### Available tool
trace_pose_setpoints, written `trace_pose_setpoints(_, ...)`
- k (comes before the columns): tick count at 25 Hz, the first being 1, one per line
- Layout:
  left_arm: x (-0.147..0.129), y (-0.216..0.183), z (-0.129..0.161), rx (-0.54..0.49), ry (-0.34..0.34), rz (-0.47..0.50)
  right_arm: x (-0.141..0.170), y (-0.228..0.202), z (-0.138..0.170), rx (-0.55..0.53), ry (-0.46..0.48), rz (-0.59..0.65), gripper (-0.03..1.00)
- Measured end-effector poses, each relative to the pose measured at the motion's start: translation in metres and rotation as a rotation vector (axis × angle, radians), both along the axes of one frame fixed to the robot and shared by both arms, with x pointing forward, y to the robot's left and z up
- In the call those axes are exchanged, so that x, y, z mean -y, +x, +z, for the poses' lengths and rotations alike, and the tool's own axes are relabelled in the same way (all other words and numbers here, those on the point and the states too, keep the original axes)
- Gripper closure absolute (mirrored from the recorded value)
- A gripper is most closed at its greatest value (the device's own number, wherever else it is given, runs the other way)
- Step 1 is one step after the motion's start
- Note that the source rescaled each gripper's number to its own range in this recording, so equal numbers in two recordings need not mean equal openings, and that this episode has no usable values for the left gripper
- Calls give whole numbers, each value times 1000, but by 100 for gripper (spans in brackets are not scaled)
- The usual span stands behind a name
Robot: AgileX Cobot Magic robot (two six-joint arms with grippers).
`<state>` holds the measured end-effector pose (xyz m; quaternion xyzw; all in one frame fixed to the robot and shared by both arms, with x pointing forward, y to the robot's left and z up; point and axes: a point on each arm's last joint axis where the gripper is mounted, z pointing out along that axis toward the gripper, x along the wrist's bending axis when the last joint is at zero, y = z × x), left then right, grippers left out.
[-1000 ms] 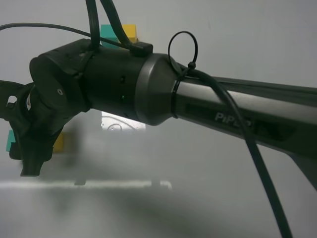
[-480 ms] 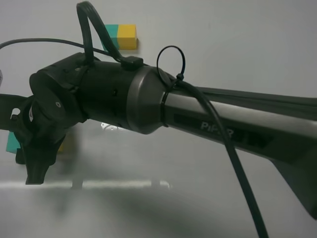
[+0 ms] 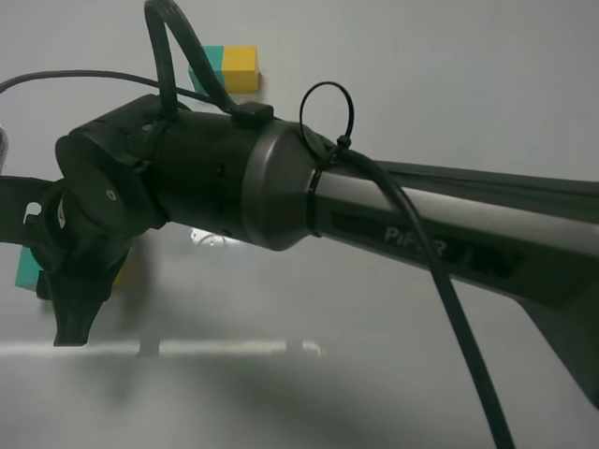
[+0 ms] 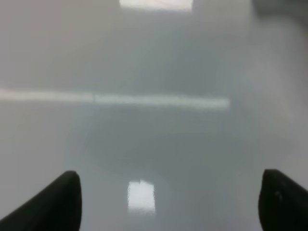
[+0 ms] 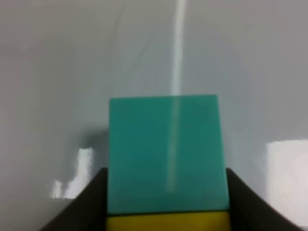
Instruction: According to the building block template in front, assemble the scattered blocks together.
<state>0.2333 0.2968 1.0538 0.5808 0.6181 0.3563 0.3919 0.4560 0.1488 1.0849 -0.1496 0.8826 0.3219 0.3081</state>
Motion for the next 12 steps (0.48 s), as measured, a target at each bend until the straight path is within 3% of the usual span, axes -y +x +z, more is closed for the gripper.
trace_pose_setpoints(8, 0, 0, 0, 0, 0, 0, 43, -7, 85, 120, 127, -33, 97)
trace_pose_setpoints(12, 0, 0, 0, 0, 0, 0, 69, 14, 102, 138, 145, -105, 97)
